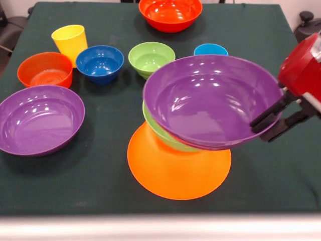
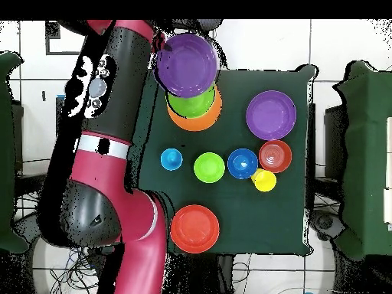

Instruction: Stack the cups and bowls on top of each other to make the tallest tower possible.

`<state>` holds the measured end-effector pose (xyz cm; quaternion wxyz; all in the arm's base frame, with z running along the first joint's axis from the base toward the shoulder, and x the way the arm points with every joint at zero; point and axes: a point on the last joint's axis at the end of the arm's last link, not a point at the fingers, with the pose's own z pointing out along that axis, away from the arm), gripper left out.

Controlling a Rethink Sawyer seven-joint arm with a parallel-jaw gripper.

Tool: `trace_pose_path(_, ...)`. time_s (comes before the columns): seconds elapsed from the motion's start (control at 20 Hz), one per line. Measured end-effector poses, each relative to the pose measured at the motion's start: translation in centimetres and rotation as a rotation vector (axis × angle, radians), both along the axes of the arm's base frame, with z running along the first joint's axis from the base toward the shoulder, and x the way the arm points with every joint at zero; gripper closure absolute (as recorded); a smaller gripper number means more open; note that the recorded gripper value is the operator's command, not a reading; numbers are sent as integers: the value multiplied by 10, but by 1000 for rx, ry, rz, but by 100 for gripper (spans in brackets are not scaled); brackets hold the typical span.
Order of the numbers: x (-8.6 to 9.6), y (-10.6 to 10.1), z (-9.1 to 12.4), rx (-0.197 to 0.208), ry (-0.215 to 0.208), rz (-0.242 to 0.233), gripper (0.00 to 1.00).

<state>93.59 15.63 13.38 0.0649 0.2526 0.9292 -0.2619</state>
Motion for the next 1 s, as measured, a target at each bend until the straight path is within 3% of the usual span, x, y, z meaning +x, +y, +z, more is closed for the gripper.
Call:
trace_pose_path(0.3, -9, -14, -32, -45, 35, 21, 100)
trace_pose_path(0.65, -18, -21, -56, -63, 73, 27, 100)
trace_pose_path(1.0, -20, -18, -57, -54, 76, 31, 100)
